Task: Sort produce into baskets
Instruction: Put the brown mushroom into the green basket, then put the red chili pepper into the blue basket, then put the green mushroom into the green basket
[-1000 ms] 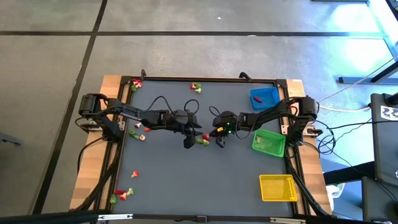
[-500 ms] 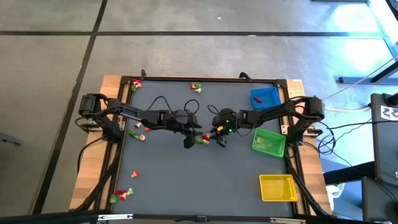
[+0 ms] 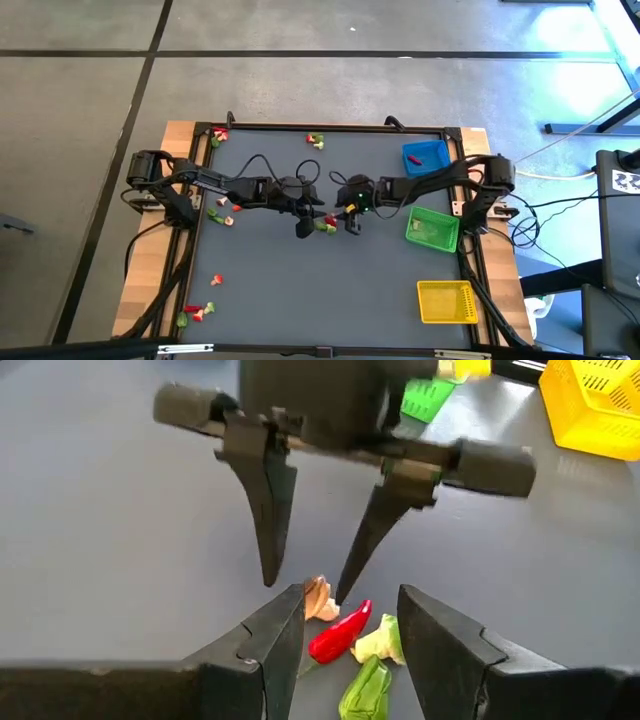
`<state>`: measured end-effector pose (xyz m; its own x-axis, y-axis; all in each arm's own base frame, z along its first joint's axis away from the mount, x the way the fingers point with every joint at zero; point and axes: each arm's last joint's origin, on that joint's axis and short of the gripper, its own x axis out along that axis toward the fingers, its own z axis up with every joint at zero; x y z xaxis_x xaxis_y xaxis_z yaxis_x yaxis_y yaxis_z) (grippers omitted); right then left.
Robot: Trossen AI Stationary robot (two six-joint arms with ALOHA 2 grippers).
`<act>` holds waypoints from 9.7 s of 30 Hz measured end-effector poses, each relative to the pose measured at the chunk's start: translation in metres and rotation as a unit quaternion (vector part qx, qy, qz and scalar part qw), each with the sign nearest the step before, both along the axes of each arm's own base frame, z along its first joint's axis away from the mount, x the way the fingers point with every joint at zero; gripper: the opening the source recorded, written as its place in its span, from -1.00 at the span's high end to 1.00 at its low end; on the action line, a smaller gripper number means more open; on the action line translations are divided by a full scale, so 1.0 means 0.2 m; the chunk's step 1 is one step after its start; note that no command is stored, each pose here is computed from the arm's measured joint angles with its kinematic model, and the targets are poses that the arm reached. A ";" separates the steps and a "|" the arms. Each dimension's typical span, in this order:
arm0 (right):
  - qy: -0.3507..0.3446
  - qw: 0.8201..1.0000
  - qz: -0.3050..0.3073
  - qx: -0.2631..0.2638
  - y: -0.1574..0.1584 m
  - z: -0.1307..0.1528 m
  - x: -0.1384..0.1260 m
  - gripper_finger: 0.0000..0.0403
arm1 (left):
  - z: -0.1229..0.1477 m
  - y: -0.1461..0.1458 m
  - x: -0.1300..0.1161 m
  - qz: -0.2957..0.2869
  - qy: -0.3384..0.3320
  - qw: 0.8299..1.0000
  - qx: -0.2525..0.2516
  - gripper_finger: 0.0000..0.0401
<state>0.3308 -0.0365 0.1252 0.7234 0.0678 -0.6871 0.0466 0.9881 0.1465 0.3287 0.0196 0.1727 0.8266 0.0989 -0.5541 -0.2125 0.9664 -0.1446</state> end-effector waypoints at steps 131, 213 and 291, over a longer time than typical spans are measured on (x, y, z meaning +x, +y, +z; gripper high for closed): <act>-0.035 0.989 -0.123 -0.075 0.39 0.52 -0.44 0.29 | 0.00 0.00 0.00 0.003 0.000 1.000 0.004 0.22; 0.057 0.963 -0.169 -0.202 0.17 0.47 -0.48 0.84 | 0.00 0.00 0.00 0.003 0.001 1.000 0.004 0.22; -0.045 0.978 -0.198 -0.041 -0.24 0.59 -0.61 0.30 | 0.00 0.00 0.00 0.002 0.002 1.000 0.004 0.22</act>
<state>0.2083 -0.0848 0.2427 0.7402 -0.2822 -0.6102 0.4180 0.9041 0.0890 0.3282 0.0190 0.1719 0.8241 0.1073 -0.5562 -0.2173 0.9666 -0.1356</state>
